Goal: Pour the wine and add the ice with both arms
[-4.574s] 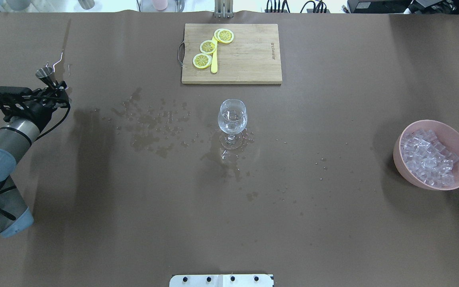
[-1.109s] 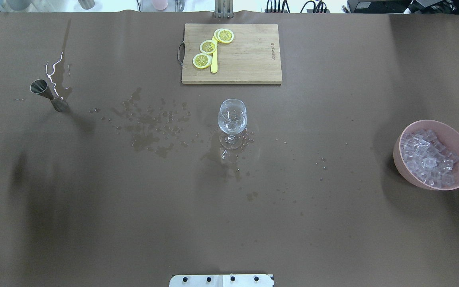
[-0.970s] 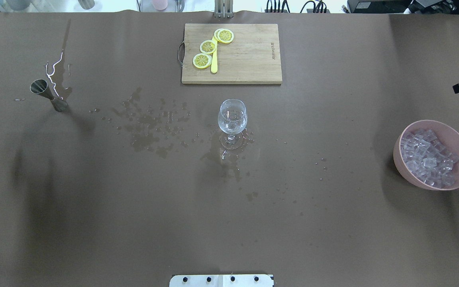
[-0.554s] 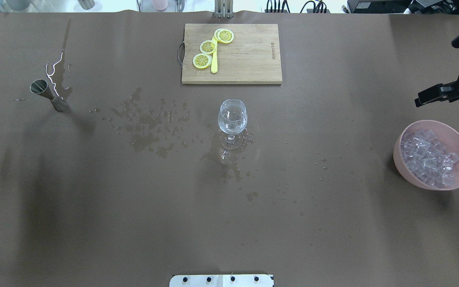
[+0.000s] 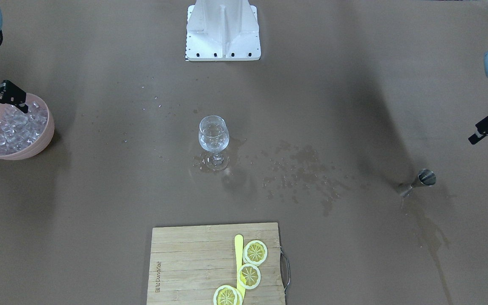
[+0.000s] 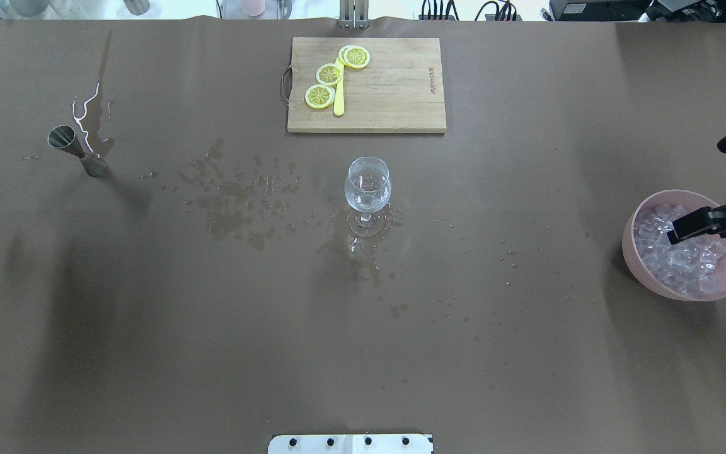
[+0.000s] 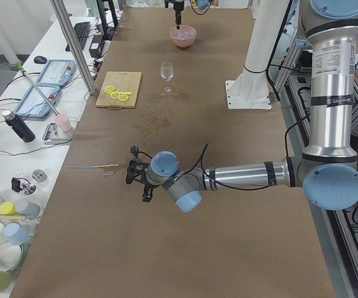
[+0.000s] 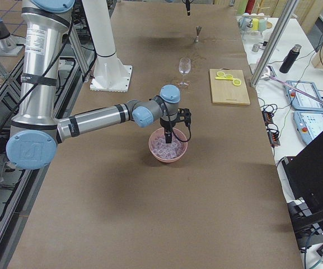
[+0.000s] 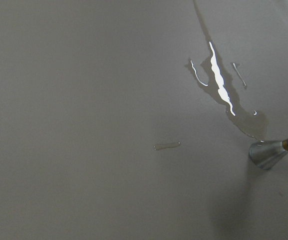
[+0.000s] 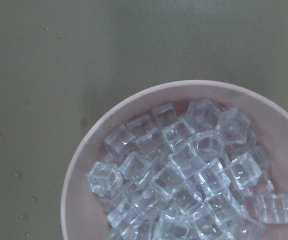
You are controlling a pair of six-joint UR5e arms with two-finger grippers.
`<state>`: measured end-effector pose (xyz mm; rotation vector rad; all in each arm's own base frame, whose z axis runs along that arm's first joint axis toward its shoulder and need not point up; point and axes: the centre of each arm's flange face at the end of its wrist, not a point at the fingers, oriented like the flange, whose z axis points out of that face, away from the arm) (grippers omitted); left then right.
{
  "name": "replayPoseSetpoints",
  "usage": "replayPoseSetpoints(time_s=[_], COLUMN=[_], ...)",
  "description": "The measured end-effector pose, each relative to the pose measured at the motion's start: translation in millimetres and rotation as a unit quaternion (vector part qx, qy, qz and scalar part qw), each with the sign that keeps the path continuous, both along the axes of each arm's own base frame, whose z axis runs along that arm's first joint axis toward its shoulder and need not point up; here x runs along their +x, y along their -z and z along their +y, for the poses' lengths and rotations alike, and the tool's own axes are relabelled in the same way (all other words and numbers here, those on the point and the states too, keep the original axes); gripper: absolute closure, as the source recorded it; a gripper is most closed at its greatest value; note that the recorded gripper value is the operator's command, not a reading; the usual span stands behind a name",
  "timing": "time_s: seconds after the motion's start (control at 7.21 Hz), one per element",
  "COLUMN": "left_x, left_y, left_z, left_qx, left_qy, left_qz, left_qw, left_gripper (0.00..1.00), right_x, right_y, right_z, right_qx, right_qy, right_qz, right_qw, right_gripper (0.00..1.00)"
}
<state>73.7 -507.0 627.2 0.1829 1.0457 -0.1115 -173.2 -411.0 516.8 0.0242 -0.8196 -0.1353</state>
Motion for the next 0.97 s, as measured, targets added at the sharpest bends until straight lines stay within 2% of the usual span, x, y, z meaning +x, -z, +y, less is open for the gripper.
replayPoseSetpoints(time_s=[0.14,0.42,0.83,0.97], left_x=[0,-2,-8,-10], left_y=[2,4,7,7], left_z=[-2,-4,-6,-6], left_qx=[-0.008,-0.01,-0.008,-0.009], left_qy=[-0.003,-0.001,0.005,0.006], left_qz=[0.004,0.005,0.006,0.006], left_qw=[1.0,0.9999,0.9999,0.9999], left_gripper=[0.02,0.02,0.02,0.02], right_x=[-8,-18,-21,-21], right_y=[-10,-11,-22,-25], right_z=[0,-8,-10,-11], right_qx=[-0.008,-0.009,-0.019,-0.022], right_qy=[0.008,0.013,0.014,0.014], right_qz=[0.004,0.003,0.009,0.01], right_qw=[0.9999,0.9999,0.9997,0.9996], right_gripper=[0.16,0.42,0.52,0.61])
